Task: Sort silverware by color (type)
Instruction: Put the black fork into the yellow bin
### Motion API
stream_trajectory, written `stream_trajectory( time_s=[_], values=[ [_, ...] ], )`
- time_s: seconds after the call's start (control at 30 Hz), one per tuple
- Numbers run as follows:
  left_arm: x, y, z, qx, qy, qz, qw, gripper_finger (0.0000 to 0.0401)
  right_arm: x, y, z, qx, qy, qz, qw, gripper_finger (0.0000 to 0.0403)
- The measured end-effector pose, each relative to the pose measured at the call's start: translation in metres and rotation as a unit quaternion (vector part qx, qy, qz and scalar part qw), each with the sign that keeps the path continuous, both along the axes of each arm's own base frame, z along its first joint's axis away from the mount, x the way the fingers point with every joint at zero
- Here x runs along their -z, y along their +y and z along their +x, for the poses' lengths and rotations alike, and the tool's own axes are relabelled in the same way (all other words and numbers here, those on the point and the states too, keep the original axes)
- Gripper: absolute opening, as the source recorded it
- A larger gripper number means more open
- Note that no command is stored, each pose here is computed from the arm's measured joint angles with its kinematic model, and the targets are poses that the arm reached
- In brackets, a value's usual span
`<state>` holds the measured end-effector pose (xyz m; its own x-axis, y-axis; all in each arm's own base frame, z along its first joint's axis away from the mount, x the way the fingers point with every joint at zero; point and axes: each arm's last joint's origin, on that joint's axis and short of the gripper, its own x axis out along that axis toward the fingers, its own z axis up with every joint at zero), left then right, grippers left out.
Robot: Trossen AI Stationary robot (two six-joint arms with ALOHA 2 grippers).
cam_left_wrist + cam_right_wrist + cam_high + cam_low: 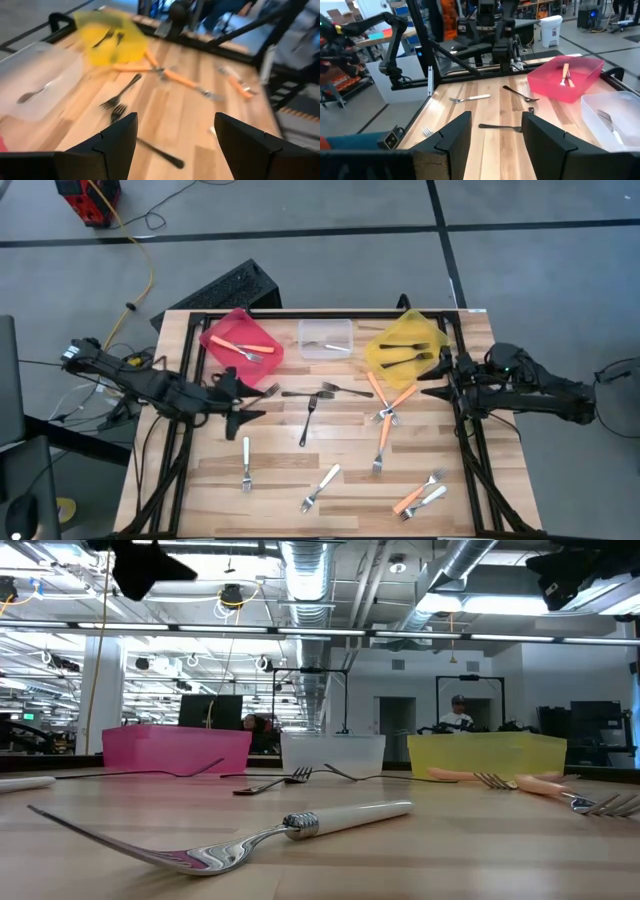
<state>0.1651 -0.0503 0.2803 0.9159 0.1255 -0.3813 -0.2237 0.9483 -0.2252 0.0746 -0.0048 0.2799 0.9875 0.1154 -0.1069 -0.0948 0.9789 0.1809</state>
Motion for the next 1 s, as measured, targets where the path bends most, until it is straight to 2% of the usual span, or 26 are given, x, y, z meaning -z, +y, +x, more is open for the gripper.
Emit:
stream_trajectory(
  time_s=[0.2, 0.4, 0.6, 0.9, 1.0],
  values=[
    [0.019, -0.009, 0.025, -0.008, 0.039, 0.022, 0.999, 0.0249, 0.0, 0.0, 0.0, -0.002, 0.001, 0.001, 1.0, 0.0201],
    [0.036, -0.015, 0.047, -0.045, 0.049, 0.039, 0.997, 0.0249, 0.001, -0.001, 0.0, 0.013, 0.004, -0.001, 1.0, 0.0201],
    [0.058, -0.018, 0.061, -0.074, 0.09, 0.069, 0.991, 0.0249, 0.001, -0.001, 0.0, 0.015, 0.005, -0.001, 1.0, 0.0201],
    [0.085, -0.006, 0.098, -0.112, 0.073, 0.029, 0.991, 0.0249, 0.002, -0.001, 0.0, 0.025, 0.013, -0.001, 1.0, 0.0201],
    [0.095, -0.001, 0.105, -0.12, 0.091, 0.03, 0.988, 0.0249, 0.004, -0.001, 0.0, 0.031, 0.019, -0.001, 0.999, 0.0201]
  ],
)
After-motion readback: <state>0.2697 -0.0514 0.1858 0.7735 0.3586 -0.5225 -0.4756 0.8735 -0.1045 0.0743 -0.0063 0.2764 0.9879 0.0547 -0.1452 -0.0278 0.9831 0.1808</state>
